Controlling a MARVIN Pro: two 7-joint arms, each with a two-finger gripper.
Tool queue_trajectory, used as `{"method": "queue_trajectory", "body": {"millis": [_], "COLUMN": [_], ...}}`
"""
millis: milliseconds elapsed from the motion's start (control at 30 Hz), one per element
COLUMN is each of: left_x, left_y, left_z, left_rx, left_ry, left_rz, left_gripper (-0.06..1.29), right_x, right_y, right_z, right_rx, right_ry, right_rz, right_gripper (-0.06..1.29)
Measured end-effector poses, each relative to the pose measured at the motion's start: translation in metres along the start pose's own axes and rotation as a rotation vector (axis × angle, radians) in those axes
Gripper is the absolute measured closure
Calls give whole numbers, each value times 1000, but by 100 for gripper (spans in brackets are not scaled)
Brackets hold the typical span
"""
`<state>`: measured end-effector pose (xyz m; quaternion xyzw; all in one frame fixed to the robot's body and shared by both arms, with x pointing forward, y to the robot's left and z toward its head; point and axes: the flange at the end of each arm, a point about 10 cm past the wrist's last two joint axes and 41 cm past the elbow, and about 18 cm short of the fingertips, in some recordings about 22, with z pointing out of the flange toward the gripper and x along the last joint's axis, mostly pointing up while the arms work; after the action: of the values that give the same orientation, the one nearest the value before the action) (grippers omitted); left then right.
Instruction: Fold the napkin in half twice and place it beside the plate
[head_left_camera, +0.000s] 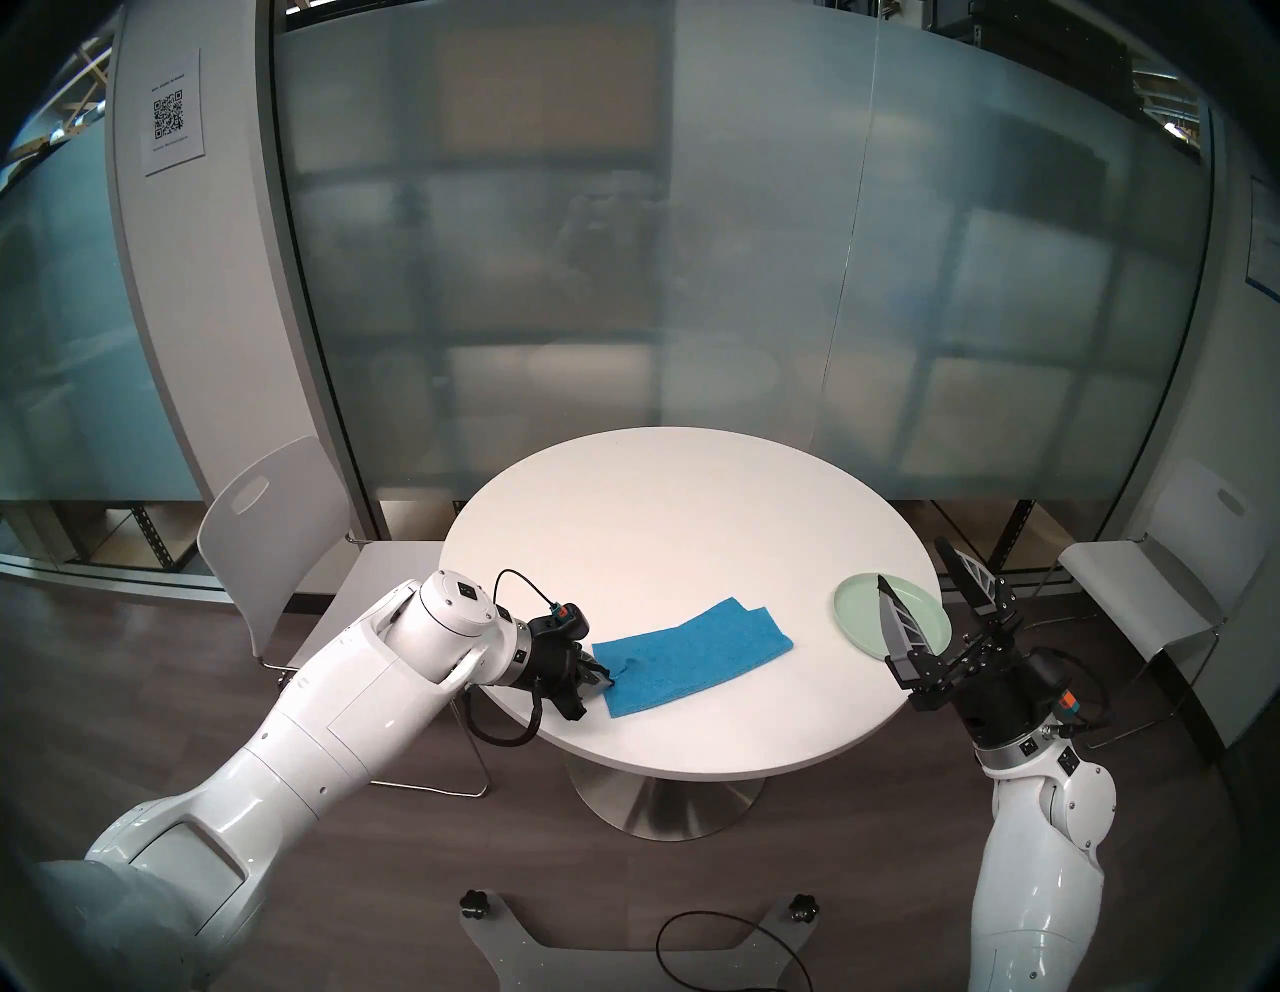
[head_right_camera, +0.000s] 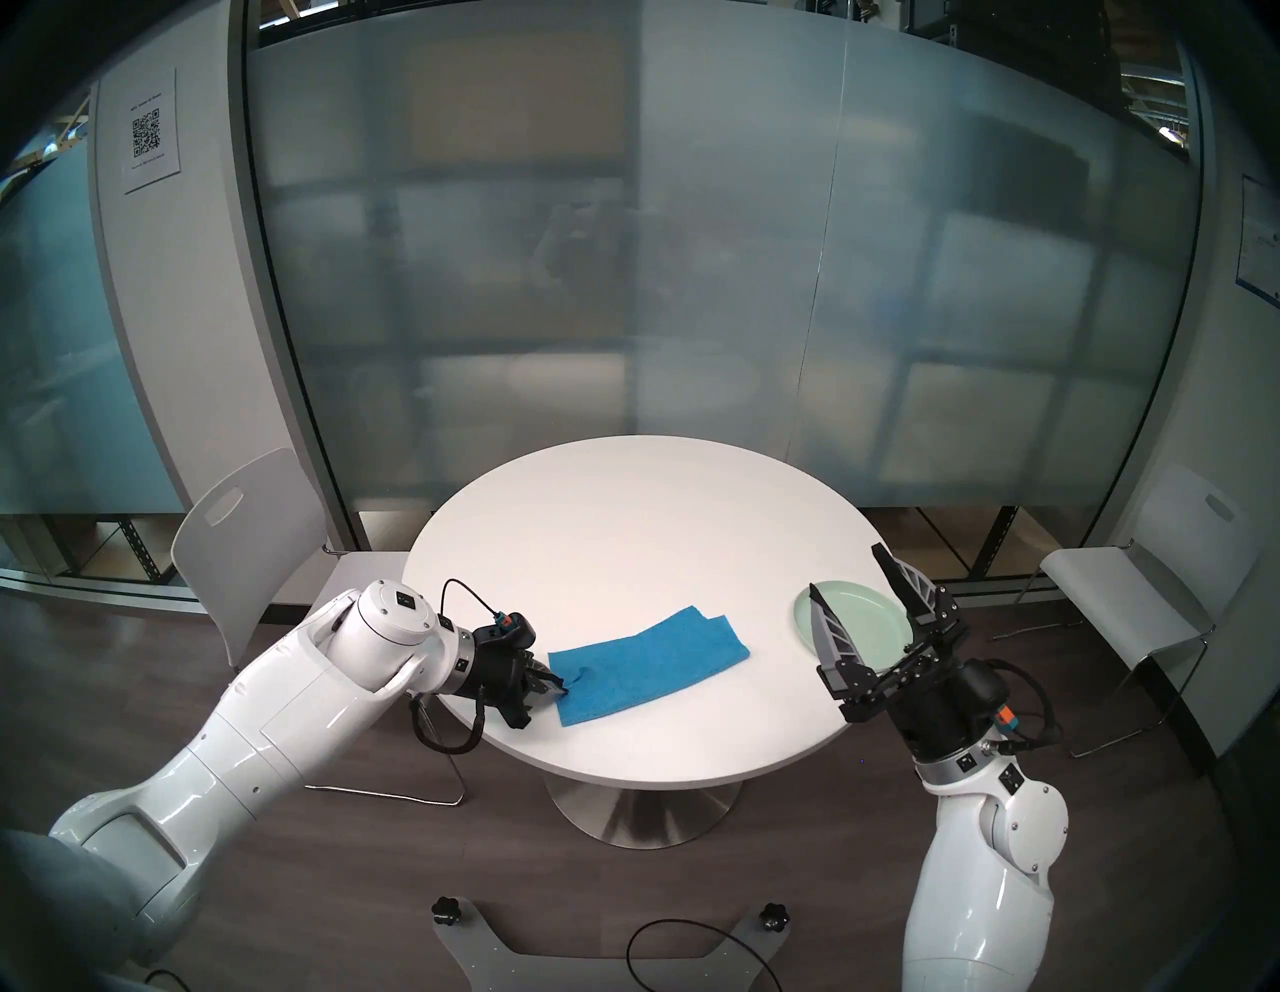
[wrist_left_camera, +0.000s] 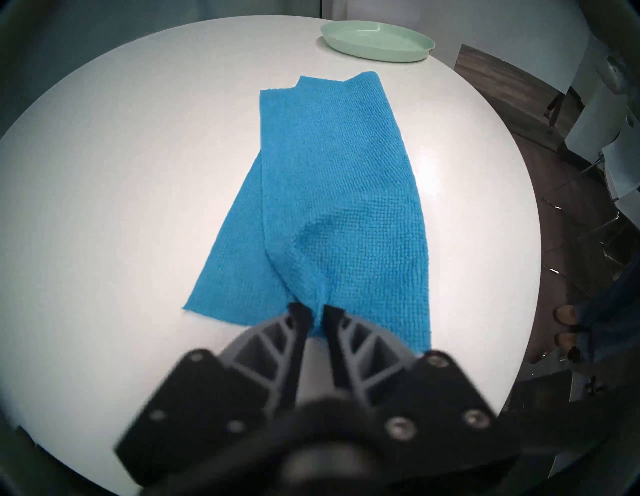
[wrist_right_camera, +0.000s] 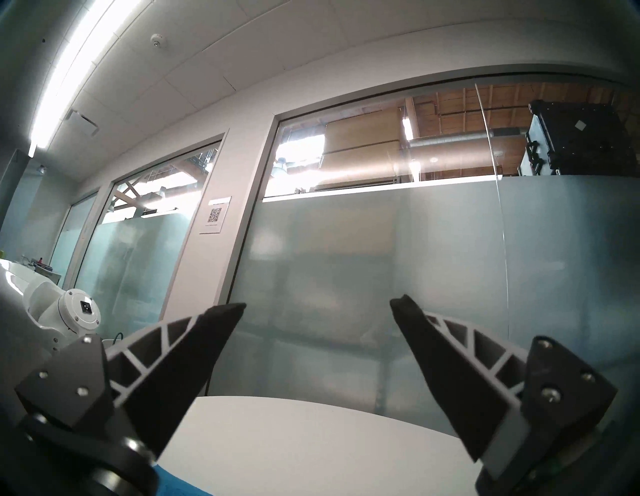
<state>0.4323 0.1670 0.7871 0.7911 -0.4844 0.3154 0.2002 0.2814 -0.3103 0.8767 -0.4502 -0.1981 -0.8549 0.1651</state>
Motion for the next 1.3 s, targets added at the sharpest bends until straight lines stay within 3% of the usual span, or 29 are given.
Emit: {"method": "queue_trajectory", "body": {"millis": [67,133,600,900,1300], "left_x": [2,3,15,22,32], "left_y": [0,0,-4,-9,-15], "left_z": [1,3,11,15,20], "left_rx": [0,1,22,38,46], "left_ry": [-3,-5,-24,-43,-71], "left_rz": [7,12,49,77,109], "left_gripper": [86,111,104,103,103], "right_x": [6,12,49,70,88], "right_y": [-2,-5,-30,-46,-61], "right_z": [-2,-4,-15,-23,-34], "right_rx": [-9,-18,-102,-207,-398], "right_ry": [1,1,-5,-41,-179], "right_rz": [1,4,58,115,202], "right_gripper": [2,2,2,2,2]}}
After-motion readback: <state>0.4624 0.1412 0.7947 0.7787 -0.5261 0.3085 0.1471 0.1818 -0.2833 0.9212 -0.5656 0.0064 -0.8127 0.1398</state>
